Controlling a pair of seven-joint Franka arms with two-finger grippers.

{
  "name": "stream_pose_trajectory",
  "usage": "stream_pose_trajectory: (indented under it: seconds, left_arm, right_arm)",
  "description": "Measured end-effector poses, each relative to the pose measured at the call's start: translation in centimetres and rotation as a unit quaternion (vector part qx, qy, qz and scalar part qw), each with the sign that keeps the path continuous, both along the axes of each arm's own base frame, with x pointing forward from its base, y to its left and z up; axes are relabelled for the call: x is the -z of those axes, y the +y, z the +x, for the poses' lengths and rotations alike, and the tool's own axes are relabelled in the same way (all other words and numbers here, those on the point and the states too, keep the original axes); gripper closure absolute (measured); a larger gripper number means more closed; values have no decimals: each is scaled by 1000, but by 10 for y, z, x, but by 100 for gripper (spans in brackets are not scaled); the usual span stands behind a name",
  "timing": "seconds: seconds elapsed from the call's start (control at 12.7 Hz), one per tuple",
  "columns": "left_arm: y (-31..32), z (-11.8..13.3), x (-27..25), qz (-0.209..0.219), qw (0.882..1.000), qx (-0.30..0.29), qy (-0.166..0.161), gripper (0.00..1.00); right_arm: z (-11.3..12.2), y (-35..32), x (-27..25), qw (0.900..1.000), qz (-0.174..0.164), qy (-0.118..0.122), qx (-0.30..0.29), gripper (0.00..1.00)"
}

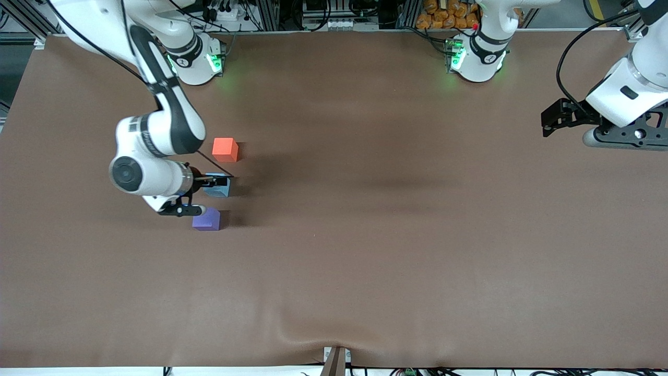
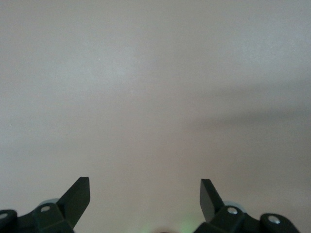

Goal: Place blue block between orange and purple blocks

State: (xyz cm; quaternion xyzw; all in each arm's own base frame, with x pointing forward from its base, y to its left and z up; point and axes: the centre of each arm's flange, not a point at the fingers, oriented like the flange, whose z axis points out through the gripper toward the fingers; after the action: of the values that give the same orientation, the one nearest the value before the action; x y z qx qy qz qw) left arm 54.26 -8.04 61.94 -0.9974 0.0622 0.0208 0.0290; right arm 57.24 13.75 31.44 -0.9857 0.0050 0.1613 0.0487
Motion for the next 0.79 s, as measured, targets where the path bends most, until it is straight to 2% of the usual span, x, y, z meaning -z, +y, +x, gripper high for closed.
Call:
stream_pose_trajectory:
  seconds: [0.08,0.24,0.47,0.63,0.79]
  left_arm:
    - [-1,0,0,0,1000,1,0,0]
    - [-1,0,-2,0,1000,1,-3,0]
    - [-1,1,-9,-2,1000,0,-11,0]
    - [1,1,-10,-2,1000,-1,-12,0]
    - [1,1,-12,-2,1000,-1,-14,0]
  right_arm:
    - [10,3,-34,1000,4,2,-6,0]
    - [34,3,-115,1000,10,-23,-17,0]
    - [47,-40,-227,998,-22,-54,-19,0]
    - [40,-66,-263,998,-39,-44,-11,0]
    - [25,-75,-280,999,-45,-21,-12,0]
